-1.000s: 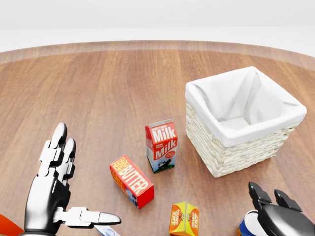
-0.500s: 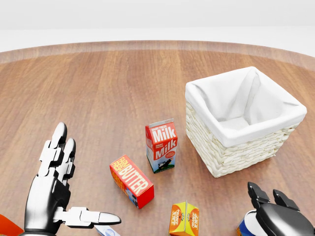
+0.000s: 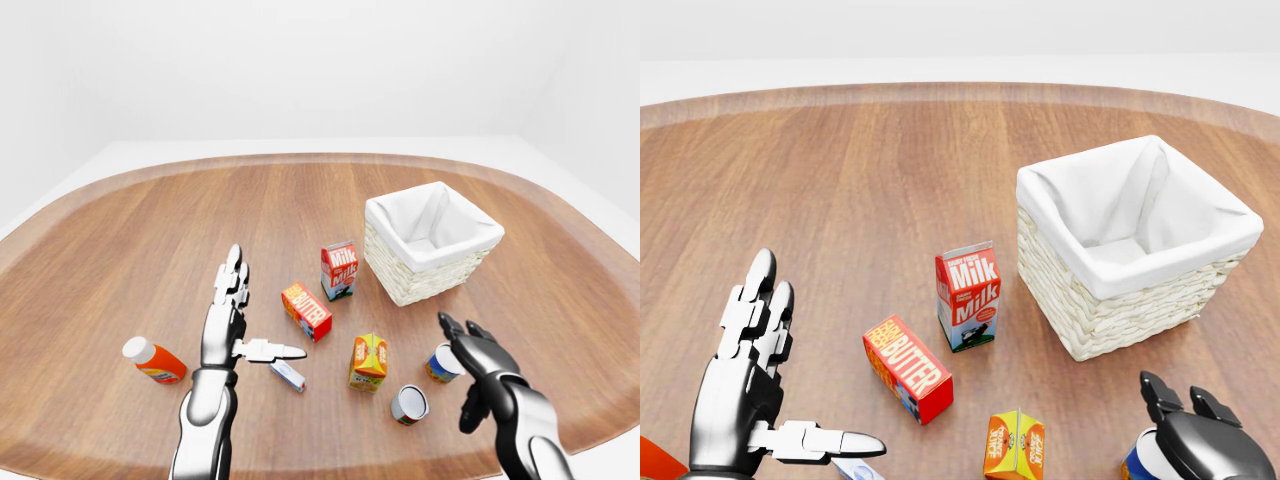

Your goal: Pick up the alphabet soup and the tomato sauce, and put them in the basket.

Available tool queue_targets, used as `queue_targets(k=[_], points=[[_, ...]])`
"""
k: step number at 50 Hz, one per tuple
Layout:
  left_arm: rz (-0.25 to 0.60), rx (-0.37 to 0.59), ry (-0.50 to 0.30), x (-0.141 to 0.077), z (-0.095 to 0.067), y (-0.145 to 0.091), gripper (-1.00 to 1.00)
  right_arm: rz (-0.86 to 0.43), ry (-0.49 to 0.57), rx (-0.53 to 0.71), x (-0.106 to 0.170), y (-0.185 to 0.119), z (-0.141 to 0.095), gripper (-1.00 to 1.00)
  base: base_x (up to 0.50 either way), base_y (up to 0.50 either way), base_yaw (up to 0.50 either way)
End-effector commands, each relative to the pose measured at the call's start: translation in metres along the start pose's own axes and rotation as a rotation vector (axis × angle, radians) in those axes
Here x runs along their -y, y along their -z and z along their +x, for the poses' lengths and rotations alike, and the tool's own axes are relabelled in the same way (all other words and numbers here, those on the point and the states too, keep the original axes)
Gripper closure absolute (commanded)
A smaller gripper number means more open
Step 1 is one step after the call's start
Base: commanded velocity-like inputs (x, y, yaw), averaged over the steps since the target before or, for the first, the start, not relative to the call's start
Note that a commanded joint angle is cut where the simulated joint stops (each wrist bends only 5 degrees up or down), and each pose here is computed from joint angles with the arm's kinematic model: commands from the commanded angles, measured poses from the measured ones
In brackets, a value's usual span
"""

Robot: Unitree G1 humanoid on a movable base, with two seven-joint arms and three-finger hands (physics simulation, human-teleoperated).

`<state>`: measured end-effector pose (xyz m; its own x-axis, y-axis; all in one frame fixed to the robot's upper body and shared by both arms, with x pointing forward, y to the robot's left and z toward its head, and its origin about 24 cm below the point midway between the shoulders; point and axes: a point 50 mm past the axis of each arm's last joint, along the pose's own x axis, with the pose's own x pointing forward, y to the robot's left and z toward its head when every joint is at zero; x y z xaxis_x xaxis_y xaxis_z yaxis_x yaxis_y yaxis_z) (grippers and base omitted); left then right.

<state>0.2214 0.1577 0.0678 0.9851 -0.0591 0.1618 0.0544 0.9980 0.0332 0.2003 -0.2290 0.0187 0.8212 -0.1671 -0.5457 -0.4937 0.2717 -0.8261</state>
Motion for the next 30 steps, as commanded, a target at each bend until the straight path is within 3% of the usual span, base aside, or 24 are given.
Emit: queue_targets(k=[1,30], points=[[0.019,0.005,-0.036,-0.003,0.002,-0.001,-1.00,-0.001,-0.006,0.001,-0.004,0.001,0.005,-1.00,0.00,0.00,0.00],[0.019,0.005,-0.036,-0.003,0.002,-0.001,-1.00,0.011,-0.037,0.023,-0.007,-0.001,0.022,-1.00,0.00,0.00,0.00]])
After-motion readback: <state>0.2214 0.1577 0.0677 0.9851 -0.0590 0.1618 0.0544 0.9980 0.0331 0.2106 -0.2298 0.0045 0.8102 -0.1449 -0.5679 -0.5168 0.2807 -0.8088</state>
